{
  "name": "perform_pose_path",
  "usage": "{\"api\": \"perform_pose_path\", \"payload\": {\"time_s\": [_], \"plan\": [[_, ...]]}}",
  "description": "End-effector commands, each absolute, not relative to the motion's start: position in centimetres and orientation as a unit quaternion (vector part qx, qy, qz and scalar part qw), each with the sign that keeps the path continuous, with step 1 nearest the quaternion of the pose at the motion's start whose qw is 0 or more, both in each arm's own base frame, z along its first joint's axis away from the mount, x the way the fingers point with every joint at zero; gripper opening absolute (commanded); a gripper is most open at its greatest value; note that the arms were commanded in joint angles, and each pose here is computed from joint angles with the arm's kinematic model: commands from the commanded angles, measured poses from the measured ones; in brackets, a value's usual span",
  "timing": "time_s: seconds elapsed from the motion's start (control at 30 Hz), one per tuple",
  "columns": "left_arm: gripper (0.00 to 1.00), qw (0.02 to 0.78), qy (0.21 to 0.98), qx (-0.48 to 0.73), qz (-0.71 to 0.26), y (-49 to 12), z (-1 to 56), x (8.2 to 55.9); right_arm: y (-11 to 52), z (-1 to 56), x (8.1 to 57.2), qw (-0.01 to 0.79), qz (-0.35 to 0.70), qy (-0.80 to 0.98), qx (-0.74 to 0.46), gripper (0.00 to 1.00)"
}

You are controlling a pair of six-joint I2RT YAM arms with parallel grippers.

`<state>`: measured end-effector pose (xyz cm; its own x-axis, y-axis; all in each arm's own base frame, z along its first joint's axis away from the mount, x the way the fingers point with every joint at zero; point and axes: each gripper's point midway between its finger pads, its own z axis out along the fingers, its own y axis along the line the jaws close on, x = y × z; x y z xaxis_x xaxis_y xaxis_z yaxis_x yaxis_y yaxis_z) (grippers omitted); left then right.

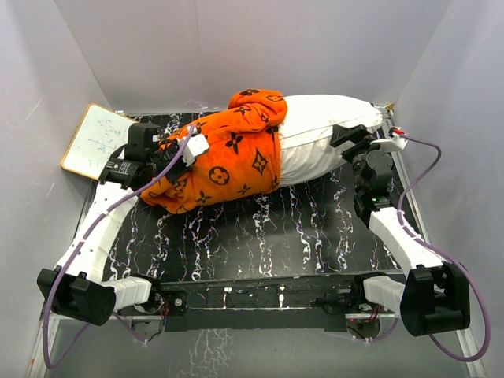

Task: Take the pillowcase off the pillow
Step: Remove the pillow from the pillowcase.

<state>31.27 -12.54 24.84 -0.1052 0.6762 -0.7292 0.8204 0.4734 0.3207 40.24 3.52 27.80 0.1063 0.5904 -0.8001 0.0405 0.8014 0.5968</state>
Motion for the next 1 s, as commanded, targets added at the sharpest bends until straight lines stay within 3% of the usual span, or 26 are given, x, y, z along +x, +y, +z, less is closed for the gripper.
{"api": "perform_pose_path", "payload": {"time_s": [0.0,0.17,0.23,0.3,0.43,0.5,0.53,0.57,0.6,0.63,0.73,0.87,0.97], "plan": [[0.00,0.460,0.724,0.509,-0.071,-12.4,27.5,31.5,1.6,30.6,41.8,0.707,0.209,0.615,0.279,0.98],[0.00,0.464,0.722,0.509,-0.069,-12.3,28.7,31.2,4.7,31.8,45.4,0.697,0.272,0.627,0.218,0.98],[0.00,0.466,0.721,0.508,-0.074,-12.5,29.4,30.9,5.7,32.4,46.4,0.692,0.297,0.626,0.204,0.90],[0.00,0.470,0.720,0.503,-0.081,-12.7,30.3,30.8,6.1,32.0,47.2,0.683,0.307,0.630,0.205,0.69],[0.00,0.477,0.727,0.481,-0.114,-13.5,32.2,30.4,4.8,32.3,47.7,0.689,0.286,0.623,0.237,0.11],[0.00,0.470,0.738,0.466,-0.133,-13.8,32.8,30.0,2.3,32.4,47.7,0.681,0.252,0.616,0.304,0.08],[0.22,0.463,0.744,0.461,-0.138,-13.8,32.9,29.8,1.3,32.6,47.7,0.681,0.237,0.614,0.321,0.08],[0.56,0.451,0.752,0.460,-0.139,-13.6,32.4,29.6,0.5,33.0,47.7,0.682,0.224,0.612,0.330,0.08],[0.76,0.440,0.758,0.462,-0.134,-13.3,31.9,29.3,0.0,33.5,47.6,0.687,0.213,0.611,0.331,0.08],[0.86,0.431,0.764,0.463,-0.128,-12.9,31.2,29.0,-0.3,33.9,47.7,0.692,0.203,0.611,0.326,0.08],[0.97,0.394,0.780,0.473,-0.115,-11.6,28.3,27.5,-0.9,34.3,48.1,0.692,0.169,0.627,0.317,0.08],[0.97,0.333,0.799,0.487,-0.119,-10.3,24.1,24.5,-1.9,34.6,48.6,0.679,0.124,0.649,0.319,0.08],[0.97,0.343,0.793,0.497,-0.080,-8.8,22.2,24.2,-2.5,35.0,48.6,0.678,0.097,0.657,0.315,0.08]]}}
